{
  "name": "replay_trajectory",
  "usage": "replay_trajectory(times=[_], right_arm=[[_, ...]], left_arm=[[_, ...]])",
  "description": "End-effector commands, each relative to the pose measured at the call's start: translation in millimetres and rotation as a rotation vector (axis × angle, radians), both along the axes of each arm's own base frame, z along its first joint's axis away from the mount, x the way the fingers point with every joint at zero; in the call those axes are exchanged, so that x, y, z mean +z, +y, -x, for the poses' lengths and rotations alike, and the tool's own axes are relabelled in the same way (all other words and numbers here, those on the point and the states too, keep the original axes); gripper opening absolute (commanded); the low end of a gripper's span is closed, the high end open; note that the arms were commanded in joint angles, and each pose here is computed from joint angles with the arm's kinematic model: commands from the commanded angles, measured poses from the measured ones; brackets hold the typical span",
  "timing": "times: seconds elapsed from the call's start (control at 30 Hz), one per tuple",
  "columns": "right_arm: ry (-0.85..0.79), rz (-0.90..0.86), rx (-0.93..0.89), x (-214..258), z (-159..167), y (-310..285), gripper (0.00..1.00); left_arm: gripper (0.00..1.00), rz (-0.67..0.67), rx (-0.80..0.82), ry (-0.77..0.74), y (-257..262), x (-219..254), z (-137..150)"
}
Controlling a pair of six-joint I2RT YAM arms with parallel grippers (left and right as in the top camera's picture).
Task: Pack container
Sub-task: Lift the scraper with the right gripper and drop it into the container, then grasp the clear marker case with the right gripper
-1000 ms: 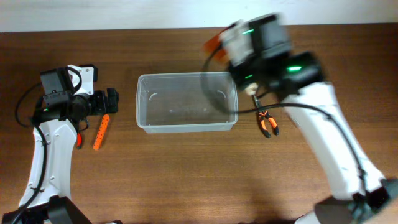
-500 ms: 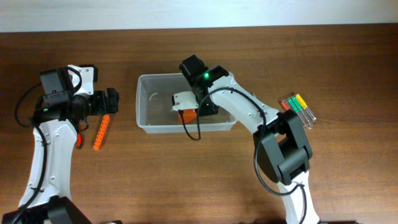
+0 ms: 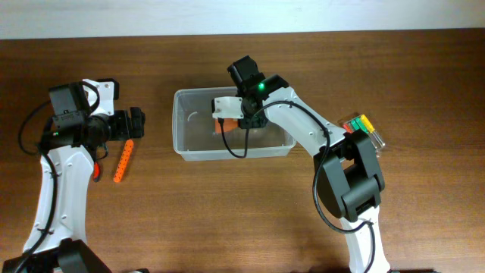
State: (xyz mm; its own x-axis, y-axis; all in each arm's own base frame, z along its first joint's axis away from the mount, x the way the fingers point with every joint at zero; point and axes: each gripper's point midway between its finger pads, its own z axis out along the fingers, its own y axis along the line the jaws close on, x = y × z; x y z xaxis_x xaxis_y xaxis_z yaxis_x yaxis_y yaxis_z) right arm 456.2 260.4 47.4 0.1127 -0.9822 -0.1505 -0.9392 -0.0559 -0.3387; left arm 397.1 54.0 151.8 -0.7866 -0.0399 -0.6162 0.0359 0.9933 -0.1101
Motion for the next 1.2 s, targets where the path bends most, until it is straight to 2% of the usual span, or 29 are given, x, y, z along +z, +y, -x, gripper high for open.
replay_trajectory(times=[0.0, 0.03, 0.1, 0.2, 0.3, 0.4, 0.43, 0.53, 0.6, 0.63, 0.7, 0.83, 0.87, 1.03, 1.17], right_arm=[[-0.093, -0.096, -0.233, 48, -21, 5, 0.99], [-0.123, -0.122, -0.294, 63, -27, 4, 0.99], [-0.269, -0.238, -0.560, 148, -46, -13, 0.99], [-0.331, -0.328, -0.741, 232, -31, -44, 0.99], [-0.316, -0.405, -0.916, 277, -10, -87, 0.99], [-0.267, -0.446, -1.121, 287, 3, -141, 0.99], [-0.187, -0.465, -1.289, 277, 11, -180, 0.99], [-0.060, -0.445, -1.495, 251, 24, -233, 0.99], [0.024, -0.370, -1.649, 218, 34, -287, 0.99], [0.038, -0.353, -1.675, 211, 36, -296, 0.99], [0.117, -0.241, -1.734, 163, 46, -342, 0.99], [0.150, -0.168, -1.626, 117, 43, -360, 0.99], [0.172, -0.140, -1.534, 95, 42, -358, 0.99], [0.285, -0.145, -1.268, 46, 50, -335, 0.98], [0.346, -0.099, -1.196, 19, 59, -334, 0.98]], left_arm=[[0.99, -0.010, -0.010, -0.017, 2, 5, -4], [0.99, -0.010, -0.010, -0.017, 2, 5, -4], [0.99, -0.010, -0.010, -0.017, 2, 5, -4], [0.99, -0.010, -0.010, -0.017, 2, 5, -4], [0.99, -0.010, -0.010, -0.017, 2, 5, -4], [0.99, -0.010, -0.010, -0.017, 2, 5, -4], [0.99, -0.010, -0.010, -0.017, 2, 5, -4], [0.99, -0.010, -0.010, -0.017, 3, 5, -4], [0.99, -0.010, -0.010, -0.017, 3, 5, -4], [0.99, -0.010, -0.010, -0.017, 2, 5, -4], [0.99, -0.010, -0.010, -0.017, 2, 5, -4], [0.99, -0.010, -0.010, -0.017, 2, 5, -4], [0.99, -0.010, -0.010, -0.017, 2, 5, -4], [0.99, -0.010, -0.010, -0.017, 2, 5, -4], [0.99, -0.010, -0.010, -0.017, 2, 5, -4]])
